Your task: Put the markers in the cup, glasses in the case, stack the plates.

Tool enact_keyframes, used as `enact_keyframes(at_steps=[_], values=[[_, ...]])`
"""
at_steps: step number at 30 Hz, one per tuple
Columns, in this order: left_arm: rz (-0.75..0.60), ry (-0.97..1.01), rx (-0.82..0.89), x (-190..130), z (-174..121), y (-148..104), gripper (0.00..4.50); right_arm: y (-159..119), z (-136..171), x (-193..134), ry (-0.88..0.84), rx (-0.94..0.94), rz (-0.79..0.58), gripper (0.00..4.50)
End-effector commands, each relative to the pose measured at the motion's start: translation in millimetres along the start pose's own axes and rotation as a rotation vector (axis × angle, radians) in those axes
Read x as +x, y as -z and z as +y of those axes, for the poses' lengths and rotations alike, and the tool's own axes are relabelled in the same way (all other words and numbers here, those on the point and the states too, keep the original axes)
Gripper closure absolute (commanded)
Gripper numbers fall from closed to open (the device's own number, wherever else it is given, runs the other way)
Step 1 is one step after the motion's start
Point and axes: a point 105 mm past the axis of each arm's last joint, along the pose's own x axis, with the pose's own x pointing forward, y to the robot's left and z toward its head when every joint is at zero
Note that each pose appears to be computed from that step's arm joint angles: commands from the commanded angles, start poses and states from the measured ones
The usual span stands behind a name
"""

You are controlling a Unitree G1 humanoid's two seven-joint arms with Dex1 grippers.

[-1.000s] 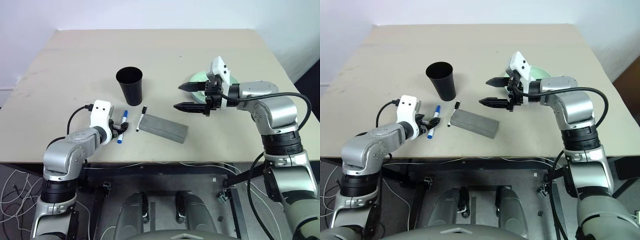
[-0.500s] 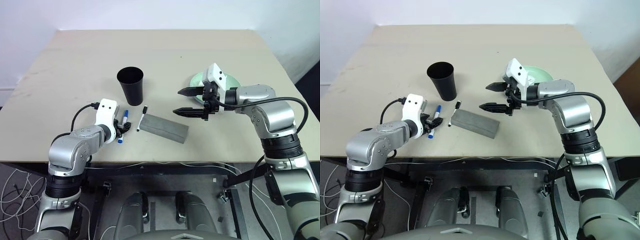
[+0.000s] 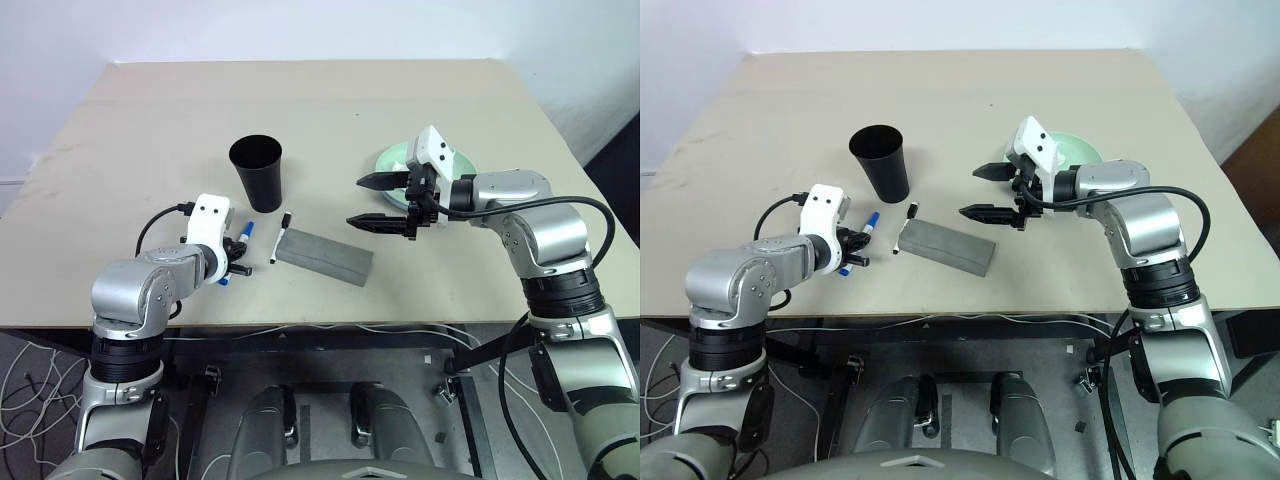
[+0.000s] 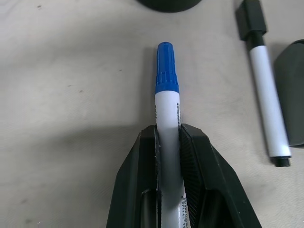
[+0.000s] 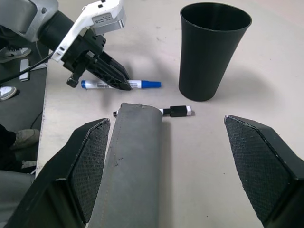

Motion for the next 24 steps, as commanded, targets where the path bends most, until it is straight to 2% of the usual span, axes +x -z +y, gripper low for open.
enact_keyframes(at_steps=[1, 6, 14, 18, 24], values=[[-0.017, -0.083, 0.000, -10, 19, -7, 4.21, -12, -1, -3, 0.006, -0.025, -0.053, 0.41], [-0.041, 0.047, 0.118, -33, -1, -19, 4.21, -13, 0, -3, -0.001, -0.036, -0.057, 0.41], [-0.187, 0.251, 0.213, -75, -24, -50, 4.21, -16, 3, -1, -0.025, -0.043, -0.076, 0.41], [-0.385, 0.315, 0.296, -85, -35, -70, 4.21, -26, 8, -5, -0.066, -0.044, -0.124, 0.41], [-0.730, 0.403, 0.307, -102, -46, -97, 4.21, -22, 9, -9, -0.074, -0.008, -0.120, 0.41]])
